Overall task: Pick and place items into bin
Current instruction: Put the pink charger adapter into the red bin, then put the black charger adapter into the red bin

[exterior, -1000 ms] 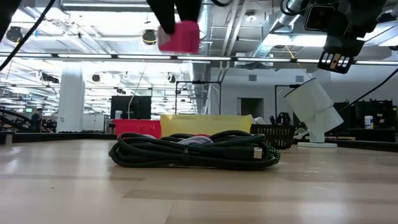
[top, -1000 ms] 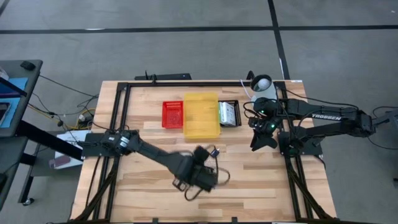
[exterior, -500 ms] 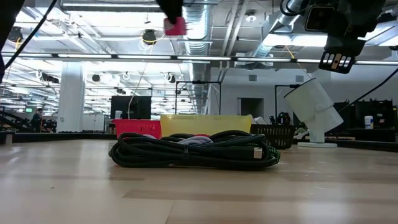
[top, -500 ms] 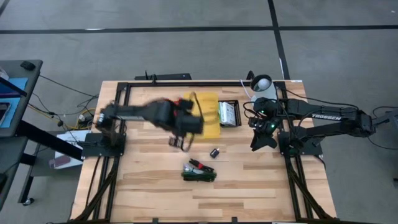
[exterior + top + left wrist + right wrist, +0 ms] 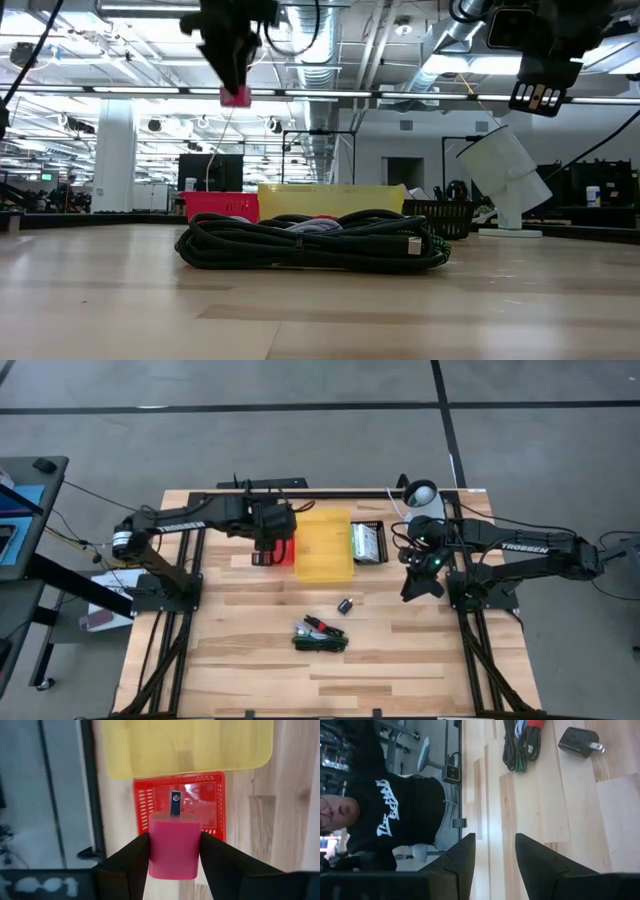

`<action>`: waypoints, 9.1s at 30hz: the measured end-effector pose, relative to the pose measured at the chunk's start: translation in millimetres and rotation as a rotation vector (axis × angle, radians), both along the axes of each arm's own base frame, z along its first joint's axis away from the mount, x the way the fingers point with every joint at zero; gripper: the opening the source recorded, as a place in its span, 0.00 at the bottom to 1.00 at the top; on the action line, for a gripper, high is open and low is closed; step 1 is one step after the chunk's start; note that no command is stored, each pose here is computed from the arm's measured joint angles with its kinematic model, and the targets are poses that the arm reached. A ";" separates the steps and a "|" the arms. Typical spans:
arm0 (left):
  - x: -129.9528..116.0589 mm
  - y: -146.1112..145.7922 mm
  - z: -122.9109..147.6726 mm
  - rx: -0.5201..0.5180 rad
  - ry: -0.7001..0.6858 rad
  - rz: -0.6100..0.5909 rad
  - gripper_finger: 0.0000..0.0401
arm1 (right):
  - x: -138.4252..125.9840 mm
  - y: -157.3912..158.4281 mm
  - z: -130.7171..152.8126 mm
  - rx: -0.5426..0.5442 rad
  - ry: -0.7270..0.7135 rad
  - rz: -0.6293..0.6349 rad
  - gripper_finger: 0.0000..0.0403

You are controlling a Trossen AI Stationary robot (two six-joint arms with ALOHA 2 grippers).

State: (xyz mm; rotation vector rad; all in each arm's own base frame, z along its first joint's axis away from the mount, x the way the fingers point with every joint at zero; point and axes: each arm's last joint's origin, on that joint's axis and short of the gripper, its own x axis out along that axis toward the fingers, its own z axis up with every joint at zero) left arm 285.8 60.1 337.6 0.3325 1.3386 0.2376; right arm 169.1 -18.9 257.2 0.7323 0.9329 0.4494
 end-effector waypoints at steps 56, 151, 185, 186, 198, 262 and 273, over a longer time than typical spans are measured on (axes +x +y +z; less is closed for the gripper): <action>-30.2 32.8 -41.2 -0.155 -0.034 0.279 0.55 | 27.9 -12.9 23.4 -0.188 -0.290 -0.276 0.33; -153.6 -18.7 69.4 -0.122 -0.703 0.212 0.55 | 166.0 65.2 -29.7 -1.195 0.008 0.764 0.66; -155.4 -20.0 66.6 -0.170 -0.681 0.239 0.55 | 182.8 79.7 -74.7 -1.070 0.023 0.825 0.66; -155.4 -20.0 66.7 -0.171 -0.683 0.242 0.55 | 183.2 79.7 -74.5 -1.072 0.018 0.822 0.66; -156.5 -20.3 65.4 -0.178 -0.669 0.250 0.55 | 188.2 81.3 -83.5 -1.051 0.004 0.832 0.66; -157.1 -20.5 64.6 -0.187 -0.662 0.267 0.55 | 201.7 46.6 -95.7 -0.786 0.130 0.729 0.40; -157.2 -20.5 64.6 -0.193 -0.667 0.278 0.55 | 212.3 46.3 -71.1 -0.796 0.105 0.712 0.34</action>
